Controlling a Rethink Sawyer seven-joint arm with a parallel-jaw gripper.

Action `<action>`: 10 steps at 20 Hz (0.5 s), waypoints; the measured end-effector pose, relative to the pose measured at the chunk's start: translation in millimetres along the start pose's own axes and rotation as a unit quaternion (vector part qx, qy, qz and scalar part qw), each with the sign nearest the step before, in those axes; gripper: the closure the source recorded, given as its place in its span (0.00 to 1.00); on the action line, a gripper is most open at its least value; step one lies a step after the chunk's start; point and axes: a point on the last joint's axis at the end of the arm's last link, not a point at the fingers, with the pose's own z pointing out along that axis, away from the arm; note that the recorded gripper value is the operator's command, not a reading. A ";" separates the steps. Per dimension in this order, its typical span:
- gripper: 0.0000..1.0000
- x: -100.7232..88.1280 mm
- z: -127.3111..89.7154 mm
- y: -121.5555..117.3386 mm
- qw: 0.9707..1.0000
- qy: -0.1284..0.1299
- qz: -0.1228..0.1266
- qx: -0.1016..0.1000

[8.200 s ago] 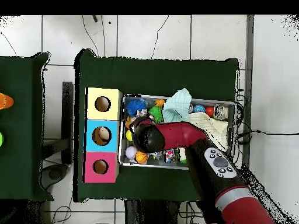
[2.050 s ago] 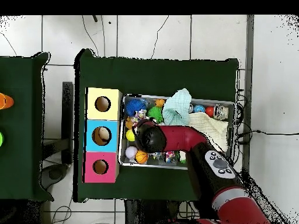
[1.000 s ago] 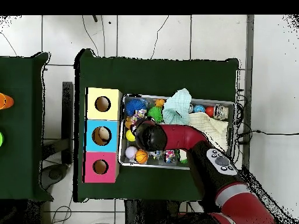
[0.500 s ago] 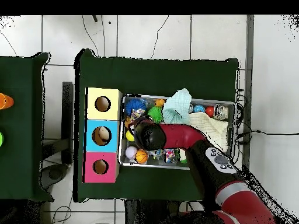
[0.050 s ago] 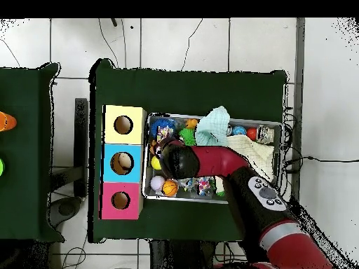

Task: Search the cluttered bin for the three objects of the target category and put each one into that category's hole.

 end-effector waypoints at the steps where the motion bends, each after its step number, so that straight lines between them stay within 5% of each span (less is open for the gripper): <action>1: 1.00 -4.3 -6.1 -1.2 1.000 -0.001 -0.001 0.003; 10: 1.00 -41.8 -71.4 -19.4 0.999 -0.015 0.004 0.036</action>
